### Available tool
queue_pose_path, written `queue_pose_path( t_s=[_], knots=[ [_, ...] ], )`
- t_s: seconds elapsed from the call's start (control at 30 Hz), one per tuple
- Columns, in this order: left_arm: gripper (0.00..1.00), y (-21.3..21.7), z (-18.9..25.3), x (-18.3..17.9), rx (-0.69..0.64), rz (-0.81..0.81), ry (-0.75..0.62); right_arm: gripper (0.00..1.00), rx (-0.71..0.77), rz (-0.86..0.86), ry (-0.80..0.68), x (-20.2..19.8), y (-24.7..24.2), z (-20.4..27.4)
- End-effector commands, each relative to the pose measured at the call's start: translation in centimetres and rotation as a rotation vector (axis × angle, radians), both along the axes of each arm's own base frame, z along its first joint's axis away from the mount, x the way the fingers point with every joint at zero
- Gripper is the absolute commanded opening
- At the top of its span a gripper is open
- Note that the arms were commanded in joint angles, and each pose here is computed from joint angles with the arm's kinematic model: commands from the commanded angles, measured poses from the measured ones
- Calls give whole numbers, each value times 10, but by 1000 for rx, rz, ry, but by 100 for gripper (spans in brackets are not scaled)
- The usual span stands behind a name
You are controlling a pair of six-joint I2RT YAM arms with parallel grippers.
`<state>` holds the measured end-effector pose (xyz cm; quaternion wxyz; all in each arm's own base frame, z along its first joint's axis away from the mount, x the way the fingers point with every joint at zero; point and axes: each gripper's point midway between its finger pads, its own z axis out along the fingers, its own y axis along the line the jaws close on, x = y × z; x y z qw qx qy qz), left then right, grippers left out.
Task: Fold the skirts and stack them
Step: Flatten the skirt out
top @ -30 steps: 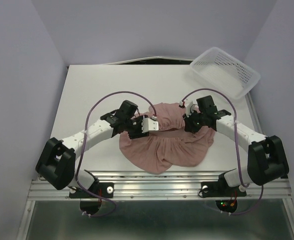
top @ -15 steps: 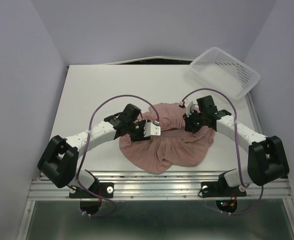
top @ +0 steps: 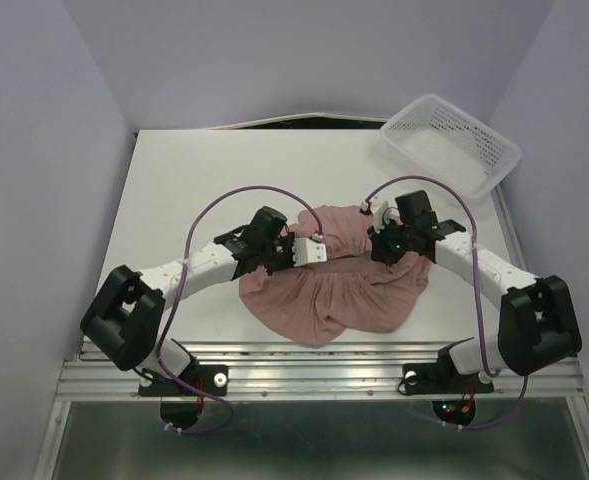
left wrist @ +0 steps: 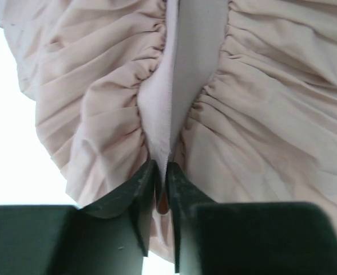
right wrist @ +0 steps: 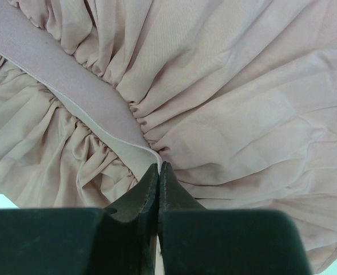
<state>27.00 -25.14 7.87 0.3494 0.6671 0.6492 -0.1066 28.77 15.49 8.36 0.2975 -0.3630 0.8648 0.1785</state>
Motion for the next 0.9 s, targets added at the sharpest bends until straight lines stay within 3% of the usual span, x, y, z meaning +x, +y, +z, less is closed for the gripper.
queue_pose_path(
  t_s=[0.0, 0.13, 0.27, 0.37, 0.43, 0.53, 0.67, 0.87],
  knots=[
    [20, -1, 37, 23, -78, 81, -98, 1, 2, -7, -72, 7, -3, 18],
    [0, 9, 64, 31, -109, 114, -110, 1, -18, -20, -160, 23, -7, 42],
    [0, 23, 128, 65, -202, 252, -210, 1, -11, -57, -346, 64, -7, 113],
    [0, 60, 246, 118, -378, 472, -390, 1, -18, -105, -571, 107, -12, 204],
    [0, 72, 288, 124, -429, 506, -460, 1, 6, -150, -707, 126, -15, 267],
    [0, 78, 328, 108, -457, 458, -553, 1, 51, -205, -858, 133, -20, 326],
    [0, 82, 324, 82, -453, 439, -542, 1, 125, -175, -908, 115, -14, 356],
    [0, 89, 312, 47, -514, 447, -509, 1, 167, -102, -839, 83, -7, 330]
  ],
)
